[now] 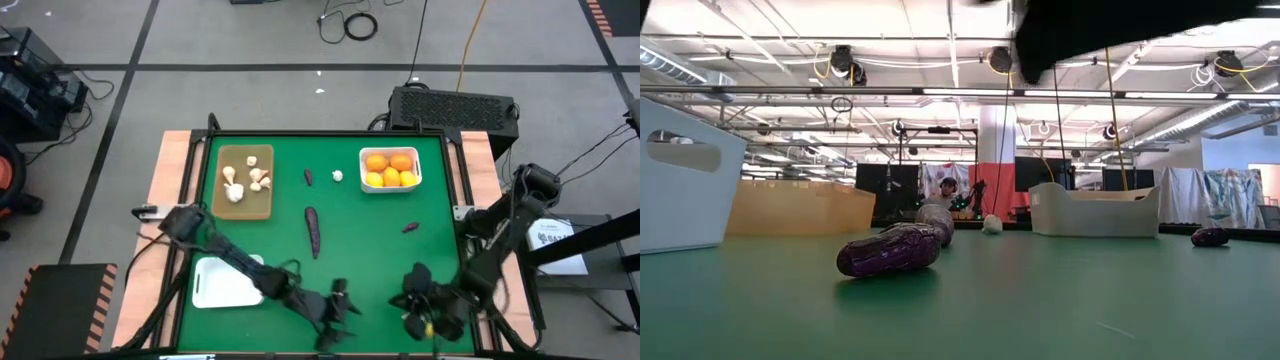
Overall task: Sort produce into baskets
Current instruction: Put the white garlic into the orange bin
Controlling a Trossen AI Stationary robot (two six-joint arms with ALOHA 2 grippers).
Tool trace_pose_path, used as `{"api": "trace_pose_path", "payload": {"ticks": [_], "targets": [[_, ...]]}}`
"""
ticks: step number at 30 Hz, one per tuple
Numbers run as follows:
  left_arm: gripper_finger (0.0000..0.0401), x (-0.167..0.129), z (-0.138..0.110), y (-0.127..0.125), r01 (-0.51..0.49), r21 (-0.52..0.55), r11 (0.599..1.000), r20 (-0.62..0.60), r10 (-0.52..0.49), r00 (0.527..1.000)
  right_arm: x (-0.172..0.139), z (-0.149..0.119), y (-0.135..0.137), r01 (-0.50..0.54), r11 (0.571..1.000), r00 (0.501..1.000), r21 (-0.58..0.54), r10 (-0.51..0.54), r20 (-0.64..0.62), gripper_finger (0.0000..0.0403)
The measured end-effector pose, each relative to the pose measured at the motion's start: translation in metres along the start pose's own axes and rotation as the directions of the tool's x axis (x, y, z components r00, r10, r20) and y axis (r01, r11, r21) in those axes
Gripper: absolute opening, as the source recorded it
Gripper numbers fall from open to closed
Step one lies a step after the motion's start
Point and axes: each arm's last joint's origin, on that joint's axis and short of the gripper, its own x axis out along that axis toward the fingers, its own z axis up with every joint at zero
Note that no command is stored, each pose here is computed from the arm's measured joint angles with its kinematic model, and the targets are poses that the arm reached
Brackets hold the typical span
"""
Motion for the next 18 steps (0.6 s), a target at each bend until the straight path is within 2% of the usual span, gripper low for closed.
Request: {"api": "trace_pose_path", "payload": {"ticks": [3, 9, 13, 18], "targets": [[0.0262, 0.036, 0.009, -0.004, -0.071, 0.034, 0.997, 0.056, 0.069, 0.996, -0.024, -0.01, 0.011, 0.011, 1.0, 0.999, -0.008, -0.011, -0.036, 0.0], [0.0262, 0.089, 0.023, -0.009, -0.163, 0.132, 0.978, 0.131, 0.146, 0.981, -0.07, -0.027, 0.024, 0.002, 1.0, 1.0, -0.006, -0.002, 0.004, 0.0], [0.0262, 0.116, 0.017, 0.001, -0.204, 0.133, 0.97, 0.13, 0.187, 0.974, -0.094, -0.036, 0.021, 0.026, 0.999, 0.999, -0.048, -0.024, 0.034, 0.0], [0.0262, 0.138, 0.001, 0.024, -0.208, 0.096, 0.973, 0.086, 0.2, 0.976, -0.106, -0.04, 0.009, 0.088, 0.995, 0.993, -0.05, -0.084, 0.083, 0.0]]}}
